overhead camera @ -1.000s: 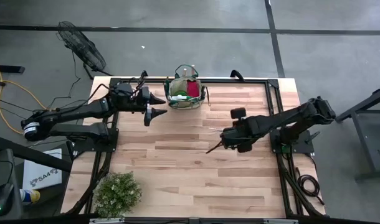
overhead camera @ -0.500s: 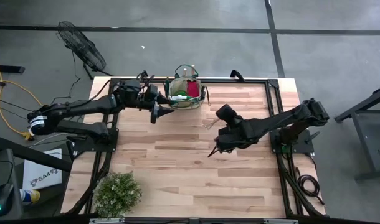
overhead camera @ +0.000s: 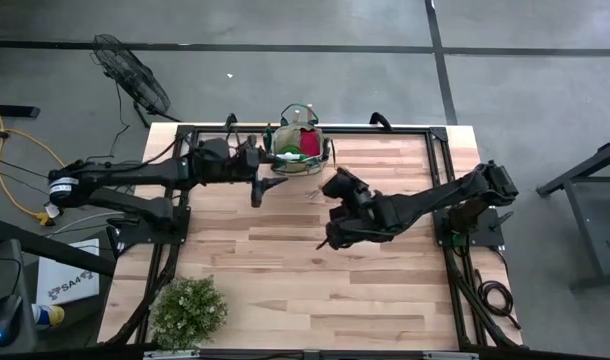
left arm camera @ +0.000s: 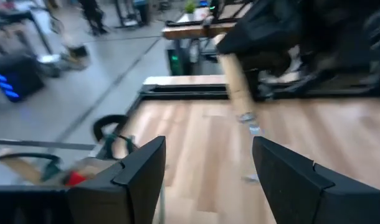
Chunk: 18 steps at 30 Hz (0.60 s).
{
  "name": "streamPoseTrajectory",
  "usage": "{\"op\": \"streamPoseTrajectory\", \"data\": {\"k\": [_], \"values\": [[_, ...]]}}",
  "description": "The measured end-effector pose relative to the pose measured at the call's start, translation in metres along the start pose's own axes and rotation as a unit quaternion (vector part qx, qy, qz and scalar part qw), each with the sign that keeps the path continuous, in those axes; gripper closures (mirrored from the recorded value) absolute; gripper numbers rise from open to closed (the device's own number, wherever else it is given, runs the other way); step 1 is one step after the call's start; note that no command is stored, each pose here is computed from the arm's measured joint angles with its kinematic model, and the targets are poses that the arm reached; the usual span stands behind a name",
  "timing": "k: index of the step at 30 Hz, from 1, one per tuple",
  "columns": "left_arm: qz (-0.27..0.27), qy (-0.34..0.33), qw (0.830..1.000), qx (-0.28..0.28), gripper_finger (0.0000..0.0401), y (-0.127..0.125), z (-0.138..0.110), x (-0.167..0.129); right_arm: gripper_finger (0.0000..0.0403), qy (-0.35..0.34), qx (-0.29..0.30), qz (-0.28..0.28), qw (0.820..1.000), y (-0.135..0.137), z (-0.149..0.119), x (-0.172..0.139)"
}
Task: Pick & Place Garden tools in Gardening bag
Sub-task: Put the brown hand rake into the gardening bag
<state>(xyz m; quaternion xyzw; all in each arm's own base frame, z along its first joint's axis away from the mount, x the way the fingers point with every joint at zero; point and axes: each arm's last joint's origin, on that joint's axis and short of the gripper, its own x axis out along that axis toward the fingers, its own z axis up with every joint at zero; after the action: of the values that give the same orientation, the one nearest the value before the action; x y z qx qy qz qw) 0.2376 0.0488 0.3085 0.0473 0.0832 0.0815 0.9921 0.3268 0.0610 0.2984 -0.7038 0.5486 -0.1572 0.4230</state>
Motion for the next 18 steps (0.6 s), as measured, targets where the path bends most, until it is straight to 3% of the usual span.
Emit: {"op": "streamPoseTrajectory", "data": {"k": [7, 14, 18], "values": [[0.063, 0.005, 0.992, 0.109, 0.0167, -0.025, -0.001, 0.011, 0.0352, -0.043, 0.077, -0.025, 0.996, -0.03, 0.002, 0.0], [0.092, -0.022, 0.97, 0.223, 0.0167, -0.055, 0.005, 0.016, 0.0352, -0.035, 0.119, -0.015, 0.992, -0.033, -0.001, 0.014], [0.106, -0.032, 0.96, 0.256, 0.0167, -0.068, 0.004, 0.023, 0.0352, -0.044, 0.149, -0.004, 0.988, -0.033, -0.002, 0.02]]}}
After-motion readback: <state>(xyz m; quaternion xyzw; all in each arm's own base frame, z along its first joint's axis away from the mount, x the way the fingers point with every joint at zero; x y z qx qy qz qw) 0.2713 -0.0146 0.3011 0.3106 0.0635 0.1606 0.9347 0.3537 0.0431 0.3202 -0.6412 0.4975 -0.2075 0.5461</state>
